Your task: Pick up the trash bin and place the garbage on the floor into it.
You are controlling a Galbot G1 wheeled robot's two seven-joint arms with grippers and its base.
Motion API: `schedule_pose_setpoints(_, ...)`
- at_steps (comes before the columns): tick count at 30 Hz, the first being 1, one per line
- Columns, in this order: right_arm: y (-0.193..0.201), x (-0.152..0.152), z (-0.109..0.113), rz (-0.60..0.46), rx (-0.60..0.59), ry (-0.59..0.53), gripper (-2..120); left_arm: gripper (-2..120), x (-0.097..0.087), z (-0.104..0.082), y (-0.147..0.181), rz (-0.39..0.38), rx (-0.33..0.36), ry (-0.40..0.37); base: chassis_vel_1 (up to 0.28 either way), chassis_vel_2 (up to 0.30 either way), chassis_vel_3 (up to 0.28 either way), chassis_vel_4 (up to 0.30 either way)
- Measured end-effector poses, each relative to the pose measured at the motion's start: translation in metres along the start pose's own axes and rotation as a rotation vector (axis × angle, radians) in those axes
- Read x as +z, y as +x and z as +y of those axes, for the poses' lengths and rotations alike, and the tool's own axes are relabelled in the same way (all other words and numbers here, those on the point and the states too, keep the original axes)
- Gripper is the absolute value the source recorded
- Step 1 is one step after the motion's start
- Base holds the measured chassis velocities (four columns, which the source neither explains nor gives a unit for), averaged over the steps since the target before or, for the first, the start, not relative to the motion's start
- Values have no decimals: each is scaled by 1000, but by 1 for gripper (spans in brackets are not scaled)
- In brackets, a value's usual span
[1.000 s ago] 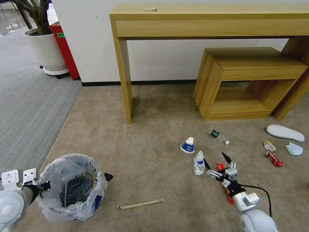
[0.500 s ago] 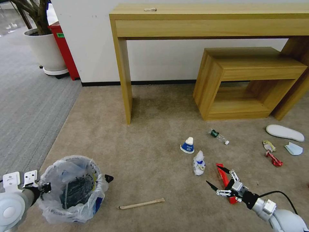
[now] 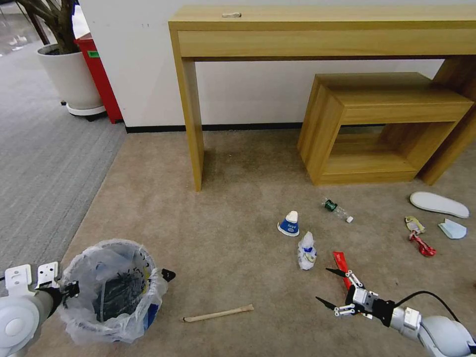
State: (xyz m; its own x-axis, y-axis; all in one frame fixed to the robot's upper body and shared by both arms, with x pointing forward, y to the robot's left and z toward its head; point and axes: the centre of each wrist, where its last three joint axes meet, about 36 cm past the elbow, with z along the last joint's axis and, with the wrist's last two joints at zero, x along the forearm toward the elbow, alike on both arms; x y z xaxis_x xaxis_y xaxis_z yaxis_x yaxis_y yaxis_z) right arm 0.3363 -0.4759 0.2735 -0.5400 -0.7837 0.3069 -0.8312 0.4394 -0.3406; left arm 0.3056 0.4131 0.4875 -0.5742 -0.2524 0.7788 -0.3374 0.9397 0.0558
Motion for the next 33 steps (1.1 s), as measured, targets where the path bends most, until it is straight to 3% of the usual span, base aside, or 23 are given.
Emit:
schedule_pose_setpoints(13,-28,5,-10,15,-118,11,93,0,3,0,0,3,-6,8,0,0,0,0)
schedule_pose_setpoints(21,-53,-5,-30,6,-198,38,92,0,6,0,1,8,-12,7,0,0,0,0)
schedule_pose_setpoints(33,-89,-7,-31,-33,-232,9,92,0,9,0,-1,11,-17,19,0,0,0,0)
